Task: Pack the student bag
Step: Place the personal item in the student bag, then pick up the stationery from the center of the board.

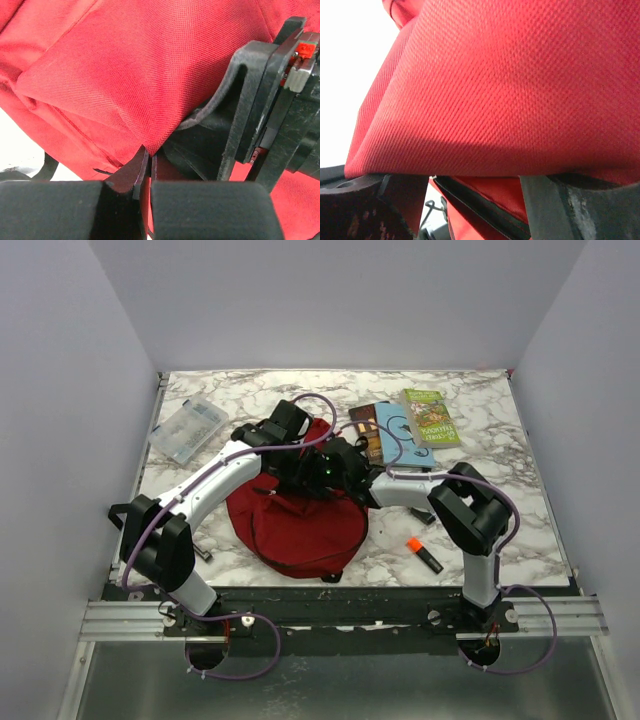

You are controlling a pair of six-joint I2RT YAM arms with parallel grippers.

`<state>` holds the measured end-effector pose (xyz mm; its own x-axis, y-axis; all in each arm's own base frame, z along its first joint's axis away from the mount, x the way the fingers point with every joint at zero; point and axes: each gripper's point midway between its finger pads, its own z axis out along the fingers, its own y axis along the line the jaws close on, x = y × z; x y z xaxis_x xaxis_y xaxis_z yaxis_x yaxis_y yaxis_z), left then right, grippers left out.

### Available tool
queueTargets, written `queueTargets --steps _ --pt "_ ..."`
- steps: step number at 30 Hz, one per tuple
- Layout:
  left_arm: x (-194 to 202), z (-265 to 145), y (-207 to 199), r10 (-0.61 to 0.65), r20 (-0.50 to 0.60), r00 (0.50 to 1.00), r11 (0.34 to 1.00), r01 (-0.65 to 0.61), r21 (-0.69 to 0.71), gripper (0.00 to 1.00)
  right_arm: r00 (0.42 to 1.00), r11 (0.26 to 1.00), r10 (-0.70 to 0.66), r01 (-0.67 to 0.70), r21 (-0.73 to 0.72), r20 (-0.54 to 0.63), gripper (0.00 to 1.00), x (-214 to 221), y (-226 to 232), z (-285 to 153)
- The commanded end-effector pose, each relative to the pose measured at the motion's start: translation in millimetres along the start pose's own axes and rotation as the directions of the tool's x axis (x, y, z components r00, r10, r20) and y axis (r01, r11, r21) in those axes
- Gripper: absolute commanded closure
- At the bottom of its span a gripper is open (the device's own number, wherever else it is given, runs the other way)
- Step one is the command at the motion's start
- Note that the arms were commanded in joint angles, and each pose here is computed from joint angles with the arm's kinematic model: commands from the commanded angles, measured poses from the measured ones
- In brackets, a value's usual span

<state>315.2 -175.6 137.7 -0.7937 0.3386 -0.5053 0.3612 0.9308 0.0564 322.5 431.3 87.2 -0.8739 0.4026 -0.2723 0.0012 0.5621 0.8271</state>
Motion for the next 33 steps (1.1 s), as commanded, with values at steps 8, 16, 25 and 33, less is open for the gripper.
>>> queueTargets --steps 8,16,25,33 --pt "-9 -1 5 -0.054 0.006 0.999 0.998 0.053 0.017 1.00 0.928 0.923 -0.370 0.373 0.096 -0.049 0.30 7 -24 -80" --pt "-3 13 8 -0.052 -0.036 0.998 0.999 0.052 -0.003 1.00 0.875 0.756 -0.483 0.434 0.489 -0.031 0.11 -20 -99 -183" --pt "-4 16 7 -0.043 -0.050 0.998 0.999 0.043 -0.002 1.00 0.975 0.608 -0.170 -0.009 0.794 0.142 0.00 -12 -209 -280" --pt "-5 9 -3 -0.050 -0.038 0.998 0.997 0.052 0.058 1.00 0.979 0.638 -0.002 -0.156 0.754 0.204 0.00 14 -233 -282"
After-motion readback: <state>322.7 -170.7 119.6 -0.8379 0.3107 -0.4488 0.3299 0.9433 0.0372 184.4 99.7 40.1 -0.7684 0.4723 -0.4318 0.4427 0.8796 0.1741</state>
